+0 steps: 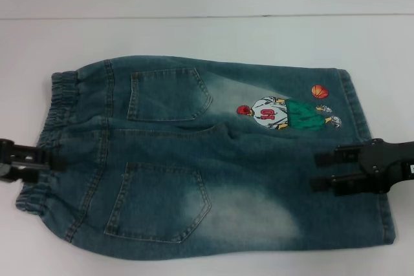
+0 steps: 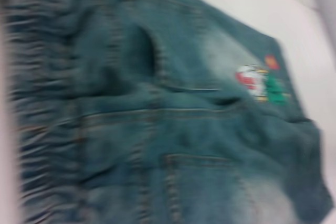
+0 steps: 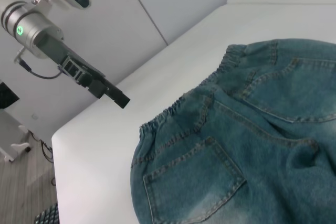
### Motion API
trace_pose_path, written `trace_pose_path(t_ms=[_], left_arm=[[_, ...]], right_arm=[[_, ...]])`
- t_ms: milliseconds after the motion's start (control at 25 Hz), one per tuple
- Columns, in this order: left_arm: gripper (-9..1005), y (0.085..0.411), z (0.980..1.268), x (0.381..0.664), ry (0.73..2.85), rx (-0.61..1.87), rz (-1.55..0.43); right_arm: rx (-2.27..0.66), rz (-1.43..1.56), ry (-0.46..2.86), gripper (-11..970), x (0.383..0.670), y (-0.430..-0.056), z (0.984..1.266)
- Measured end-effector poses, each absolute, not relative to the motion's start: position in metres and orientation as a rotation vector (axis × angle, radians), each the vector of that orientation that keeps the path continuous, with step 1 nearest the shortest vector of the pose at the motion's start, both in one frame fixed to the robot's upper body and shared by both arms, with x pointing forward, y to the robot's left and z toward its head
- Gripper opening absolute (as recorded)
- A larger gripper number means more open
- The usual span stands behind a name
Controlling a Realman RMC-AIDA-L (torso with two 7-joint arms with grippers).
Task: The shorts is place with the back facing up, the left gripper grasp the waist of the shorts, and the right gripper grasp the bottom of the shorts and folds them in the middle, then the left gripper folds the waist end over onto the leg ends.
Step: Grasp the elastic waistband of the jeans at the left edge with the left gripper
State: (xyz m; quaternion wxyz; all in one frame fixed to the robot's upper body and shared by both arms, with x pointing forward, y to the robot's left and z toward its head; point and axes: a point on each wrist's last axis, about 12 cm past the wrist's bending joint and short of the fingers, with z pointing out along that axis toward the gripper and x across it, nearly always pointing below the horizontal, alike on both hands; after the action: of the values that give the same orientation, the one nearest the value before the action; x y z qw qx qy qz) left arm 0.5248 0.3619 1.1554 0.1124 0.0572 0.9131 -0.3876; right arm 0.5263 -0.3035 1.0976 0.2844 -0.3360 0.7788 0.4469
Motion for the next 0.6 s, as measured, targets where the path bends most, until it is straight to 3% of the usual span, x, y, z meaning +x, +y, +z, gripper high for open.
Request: trace_pose_path(t_ms=[280,600], left_arm=[[908,0.377,1.143,0.529,2.824,-0.053,-0.896],[899,0.377,1.124,0.535,2.892,-0.147,-0.778]], right_arm=[[-0.930,1.166,2.101,777,0.531,-0.298,1.096],[-0.939,1.158,2.097,778,0.534,-0.297,1.098]])
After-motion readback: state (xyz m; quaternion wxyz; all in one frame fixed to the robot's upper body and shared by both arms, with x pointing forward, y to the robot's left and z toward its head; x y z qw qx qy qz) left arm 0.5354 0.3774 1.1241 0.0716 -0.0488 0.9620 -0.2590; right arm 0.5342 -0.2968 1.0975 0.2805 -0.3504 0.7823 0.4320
